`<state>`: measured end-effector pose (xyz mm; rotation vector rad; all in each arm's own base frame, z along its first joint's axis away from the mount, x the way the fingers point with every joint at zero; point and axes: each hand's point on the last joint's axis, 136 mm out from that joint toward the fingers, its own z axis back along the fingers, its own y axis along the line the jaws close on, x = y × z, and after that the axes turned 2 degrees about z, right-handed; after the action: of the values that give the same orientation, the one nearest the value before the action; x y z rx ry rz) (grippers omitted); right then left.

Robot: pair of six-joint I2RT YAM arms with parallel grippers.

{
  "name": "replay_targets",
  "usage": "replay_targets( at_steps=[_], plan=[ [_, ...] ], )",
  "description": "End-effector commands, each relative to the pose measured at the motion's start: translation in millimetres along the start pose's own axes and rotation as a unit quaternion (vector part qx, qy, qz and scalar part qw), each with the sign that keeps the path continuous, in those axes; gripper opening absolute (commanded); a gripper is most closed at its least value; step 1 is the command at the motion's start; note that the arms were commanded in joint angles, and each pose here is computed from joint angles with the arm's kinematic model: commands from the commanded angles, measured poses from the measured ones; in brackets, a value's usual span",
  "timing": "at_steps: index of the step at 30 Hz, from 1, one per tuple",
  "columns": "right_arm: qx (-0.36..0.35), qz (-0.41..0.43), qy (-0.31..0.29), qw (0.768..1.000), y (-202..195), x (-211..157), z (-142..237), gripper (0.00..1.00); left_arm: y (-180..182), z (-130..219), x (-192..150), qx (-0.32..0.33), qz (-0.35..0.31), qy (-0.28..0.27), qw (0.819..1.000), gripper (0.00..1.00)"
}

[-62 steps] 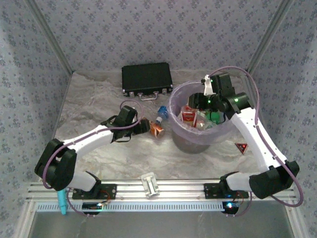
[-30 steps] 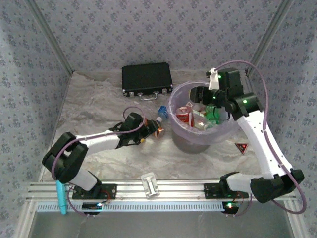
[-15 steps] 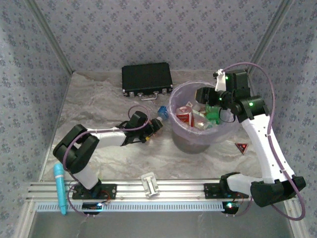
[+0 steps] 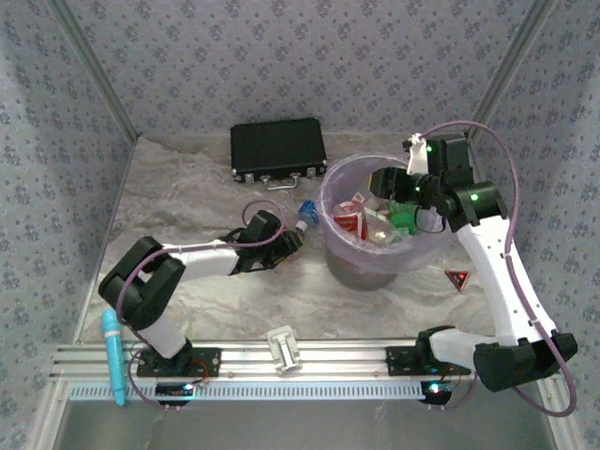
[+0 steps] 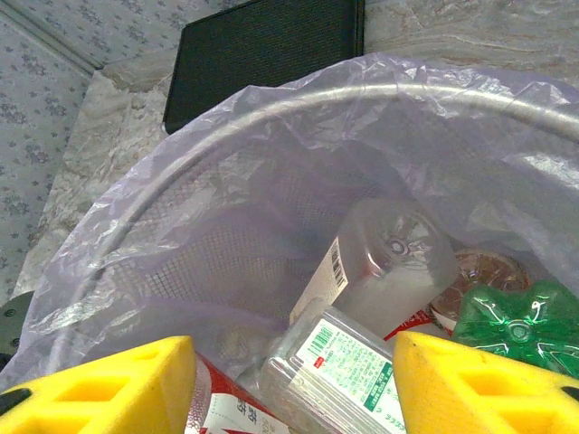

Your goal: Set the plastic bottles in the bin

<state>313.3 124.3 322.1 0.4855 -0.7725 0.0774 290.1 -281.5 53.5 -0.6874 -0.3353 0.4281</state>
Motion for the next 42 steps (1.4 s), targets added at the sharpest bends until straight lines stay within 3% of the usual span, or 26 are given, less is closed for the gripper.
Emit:
replay_targets(
  at_steps=[1, 9, 13, 19, 23, 30, 38, 42],
  plan=[
    [0.029, 0.019, -0.021, 0.999, 13.5, 9.7, 14.4, 0.61, -23.0, 28.9, 17.4, -0.007, -0.063, -0.044, 0.997, 0.54],
    [0.135, 0.050, -0.034, 0.989, 58.3, 30.1, 30.3, 0.61, -66.4, 85.4, 30.6, -0.057, -0.215, -0.090, 0.971, 0.40],
    [0.190, 0.074, -0.021, 0.979, 87.3, 34.1, 31.1, 0.61, -97.1, 116.1, 23.7, -0.113, -0.304, -0.089, 0.942, 0.28],
    [0.236, 0.107, -0.002, 0.966, 127.5, 36.3, 17.7, 0.71, -132.7, 153.4, 3.8, -0.199, -0.389, -0.075, 0.896, 0.26],
    [0.265, 0.119, 0.014, 0.957, 150.6, 40.6, 3.3, 0.76, -151.8, 170.7, -11.6, -0.270, -0.407, -0.066, 0.870, 0.24],
    [0.278, 0.114, 0.057, 0.952, 169.5, 36.7, -37.3, 0.81, -164.5, 187.5, -21.6, -0.317, -0.425, -0.066, 0.845, 0.20],
    [0.305, 0.106, 0.101, 0.941, 188.3, 17.4, -62.7, 0.72, -168.9, 189.3, -21.4, -0.322, -0.431, -0.067, 0.840, 0.17],
    [0.308, 0.103, 0.112, 0.939, 189.4, 11.3, -66.7, 0.57, -170.6, 188.0, -19.7, -0.318, -0.430, -0.067, 0.843, 0.17]
  ],
)
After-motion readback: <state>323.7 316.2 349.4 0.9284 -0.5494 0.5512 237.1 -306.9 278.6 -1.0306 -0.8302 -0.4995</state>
